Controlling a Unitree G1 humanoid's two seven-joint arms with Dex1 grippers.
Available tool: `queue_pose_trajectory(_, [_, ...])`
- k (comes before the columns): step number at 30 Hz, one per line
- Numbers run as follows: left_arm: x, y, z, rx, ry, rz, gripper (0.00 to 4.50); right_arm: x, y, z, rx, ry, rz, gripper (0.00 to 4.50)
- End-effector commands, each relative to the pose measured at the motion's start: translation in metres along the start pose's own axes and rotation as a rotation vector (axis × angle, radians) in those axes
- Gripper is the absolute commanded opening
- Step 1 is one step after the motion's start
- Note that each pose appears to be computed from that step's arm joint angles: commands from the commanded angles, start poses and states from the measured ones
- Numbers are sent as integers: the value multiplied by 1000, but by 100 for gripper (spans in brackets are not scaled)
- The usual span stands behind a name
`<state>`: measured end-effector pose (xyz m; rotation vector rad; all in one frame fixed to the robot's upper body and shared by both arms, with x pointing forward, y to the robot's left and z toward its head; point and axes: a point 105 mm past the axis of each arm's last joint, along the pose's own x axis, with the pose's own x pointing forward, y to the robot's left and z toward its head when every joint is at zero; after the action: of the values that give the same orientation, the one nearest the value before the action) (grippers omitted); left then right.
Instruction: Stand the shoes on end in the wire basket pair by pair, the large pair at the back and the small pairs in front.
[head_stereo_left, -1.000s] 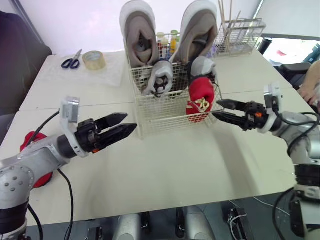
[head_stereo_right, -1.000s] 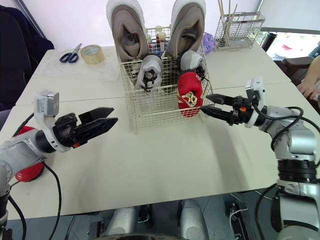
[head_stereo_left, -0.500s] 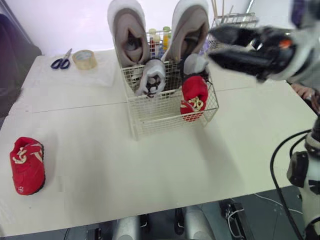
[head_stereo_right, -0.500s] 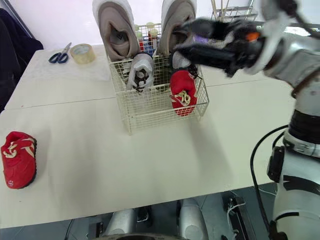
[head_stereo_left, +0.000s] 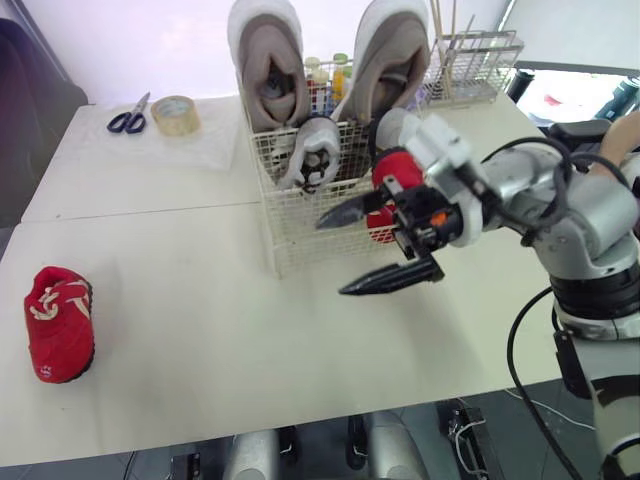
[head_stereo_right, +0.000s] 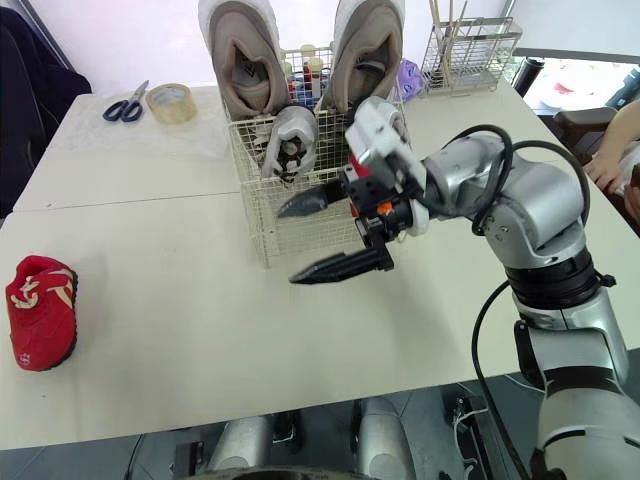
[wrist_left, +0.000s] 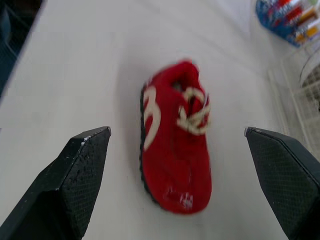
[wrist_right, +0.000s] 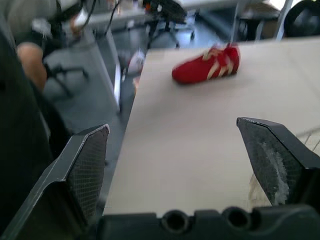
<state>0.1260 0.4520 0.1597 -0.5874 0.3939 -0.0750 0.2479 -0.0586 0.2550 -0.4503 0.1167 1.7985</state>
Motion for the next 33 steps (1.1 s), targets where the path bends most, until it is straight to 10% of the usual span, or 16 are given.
queue_pose_trajectory(1, [14,6,-16,-19,42,-28,450,2,9,-8,-66,91,35,444])
queue_pose_trajectory(32, [96,-9,-57,-110,78,-69,450,6,-4,-21,22,102,-167,444])
queue_pose_trajectory(33, [98,-7,-57,-117,82,-63,396,7,-5,-21,21,98,-169,450])
